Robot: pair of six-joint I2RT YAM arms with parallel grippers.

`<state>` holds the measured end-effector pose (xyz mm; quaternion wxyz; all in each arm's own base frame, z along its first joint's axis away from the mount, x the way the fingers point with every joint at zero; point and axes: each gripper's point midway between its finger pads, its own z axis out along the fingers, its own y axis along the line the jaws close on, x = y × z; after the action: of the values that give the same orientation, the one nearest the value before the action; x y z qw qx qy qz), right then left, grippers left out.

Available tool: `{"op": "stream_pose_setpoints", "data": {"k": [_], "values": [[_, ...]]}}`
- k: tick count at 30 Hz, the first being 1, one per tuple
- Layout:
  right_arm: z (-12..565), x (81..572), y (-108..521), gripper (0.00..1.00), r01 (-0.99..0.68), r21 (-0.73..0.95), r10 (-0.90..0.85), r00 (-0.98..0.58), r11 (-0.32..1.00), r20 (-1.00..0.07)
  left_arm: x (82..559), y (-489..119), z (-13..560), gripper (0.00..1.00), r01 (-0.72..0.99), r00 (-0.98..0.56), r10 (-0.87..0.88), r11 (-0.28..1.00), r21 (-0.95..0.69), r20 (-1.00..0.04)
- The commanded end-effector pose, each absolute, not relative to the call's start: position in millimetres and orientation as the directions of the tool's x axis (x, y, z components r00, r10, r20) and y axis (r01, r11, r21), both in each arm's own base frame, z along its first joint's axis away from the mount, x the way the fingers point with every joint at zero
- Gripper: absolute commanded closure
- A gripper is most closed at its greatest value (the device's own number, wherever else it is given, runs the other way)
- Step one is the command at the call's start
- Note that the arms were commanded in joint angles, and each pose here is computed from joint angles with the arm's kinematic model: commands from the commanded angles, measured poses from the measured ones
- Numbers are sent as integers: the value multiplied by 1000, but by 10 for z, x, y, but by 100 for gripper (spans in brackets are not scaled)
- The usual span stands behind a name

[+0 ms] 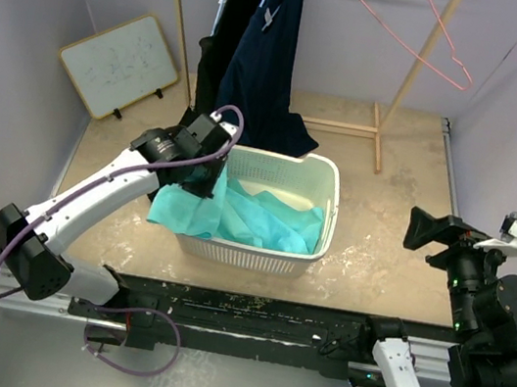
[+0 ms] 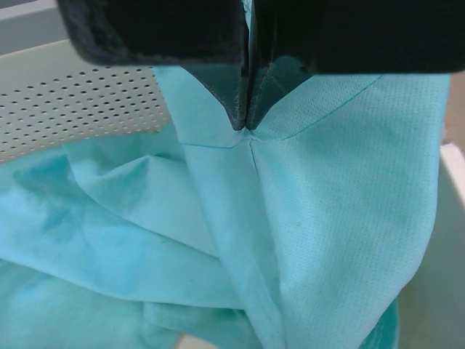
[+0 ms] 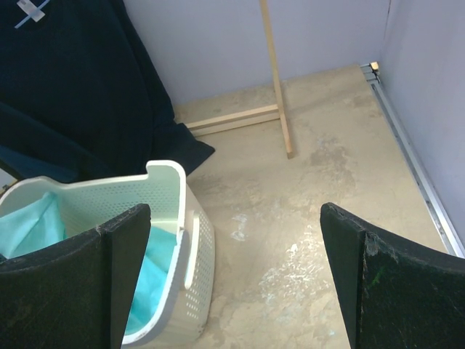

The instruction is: Remove the t-shirt from the hanger

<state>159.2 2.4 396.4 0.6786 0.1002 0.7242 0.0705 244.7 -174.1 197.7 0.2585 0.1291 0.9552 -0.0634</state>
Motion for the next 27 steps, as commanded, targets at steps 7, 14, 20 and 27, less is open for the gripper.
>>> {"op": "stream_pose_setpoints", "data": {"k": [7, 14, 20, 27], "values": [[4157, 1543, 220, 0, -82, 238, 237, -19, 968, -971, 2788, -3112, 2417, 100, 526, -703, 219, 801, -287, -677], [4210, 1622, 466, 5, -211, 210, 198, -76, 955, -977, 2855, -2819, 2566, 1, 506, -619, 224, 847, -163, -753], [4251, 1745, 692, 12, -320, 231, 210, -100, 919, -973, 2592, -2205, 3337, 1, 460, -373, 4, 869, -181, -928], [4517, 2059, 1036, 23, -467, 283, 245, -141, 838, -959, 2090, -1348, 3702, 31, 394, -116, -215, 887, -243, -970]]}}
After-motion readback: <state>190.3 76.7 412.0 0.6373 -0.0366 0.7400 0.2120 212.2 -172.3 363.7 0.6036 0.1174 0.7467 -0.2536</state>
